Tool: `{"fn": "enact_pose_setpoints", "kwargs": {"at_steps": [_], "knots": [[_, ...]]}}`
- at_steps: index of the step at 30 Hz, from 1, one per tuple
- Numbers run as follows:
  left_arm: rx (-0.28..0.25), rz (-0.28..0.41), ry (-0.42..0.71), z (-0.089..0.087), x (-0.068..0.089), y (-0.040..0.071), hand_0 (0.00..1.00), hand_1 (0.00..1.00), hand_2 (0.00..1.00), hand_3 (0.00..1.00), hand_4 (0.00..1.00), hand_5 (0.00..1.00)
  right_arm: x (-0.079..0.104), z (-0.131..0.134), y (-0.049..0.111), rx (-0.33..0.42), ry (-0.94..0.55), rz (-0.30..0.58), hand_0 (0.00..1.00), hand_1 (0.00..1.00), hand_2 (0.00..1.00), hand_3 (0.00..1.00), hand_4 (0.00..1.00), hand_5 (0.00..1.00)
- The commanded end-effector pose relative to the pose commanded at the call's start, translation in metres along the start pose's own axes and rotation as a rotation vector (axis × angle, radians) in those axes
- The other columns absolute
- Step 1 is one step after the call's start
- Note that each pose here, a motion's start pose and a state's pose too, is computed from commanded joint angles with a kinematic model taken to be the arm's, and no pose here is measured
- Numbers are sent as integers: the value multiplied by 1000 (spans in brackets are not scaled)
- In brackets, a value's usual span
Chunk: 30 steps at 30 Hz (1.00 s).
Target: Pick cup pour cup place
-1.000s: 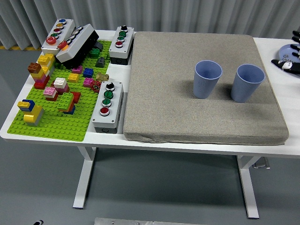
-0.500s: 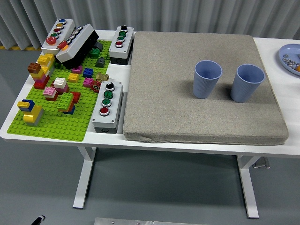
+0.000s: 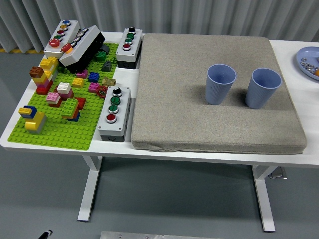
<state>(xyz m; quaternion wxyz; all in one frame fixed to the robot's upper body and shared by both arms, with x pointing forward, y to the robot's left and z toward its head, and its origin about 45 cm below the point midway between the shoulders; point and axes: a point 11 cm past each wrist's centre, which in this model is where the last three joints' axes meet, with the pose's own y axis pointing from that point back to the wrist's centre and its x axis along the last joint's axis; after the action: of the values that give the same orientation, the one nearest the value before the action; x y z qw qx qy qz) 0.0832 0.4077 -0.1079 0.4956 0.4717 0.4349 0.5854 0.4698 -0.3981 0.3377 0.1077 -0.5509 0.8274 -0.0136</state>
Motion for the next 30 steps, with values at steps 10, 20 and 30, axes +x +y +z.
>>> {"fn": "enact_pose_setpoints", "kwargs": {"at_steps": [10,20,30], "knots": [[-1,-1,2,0,0,0,840,819,883,793,632,998,-1,0,1,-1,17,-4,822,729,726,749,764,998],[-14,2,4,4,0,0,839,819,884,794,632,998,-4,4,3,-6,16,-12,822,729,724,750,765,998],[-9,2,10,0,-1,0,839,818,884,795,632,998,-10,8,5,-18,24,-32,823,730,726,752,763,998]]}}
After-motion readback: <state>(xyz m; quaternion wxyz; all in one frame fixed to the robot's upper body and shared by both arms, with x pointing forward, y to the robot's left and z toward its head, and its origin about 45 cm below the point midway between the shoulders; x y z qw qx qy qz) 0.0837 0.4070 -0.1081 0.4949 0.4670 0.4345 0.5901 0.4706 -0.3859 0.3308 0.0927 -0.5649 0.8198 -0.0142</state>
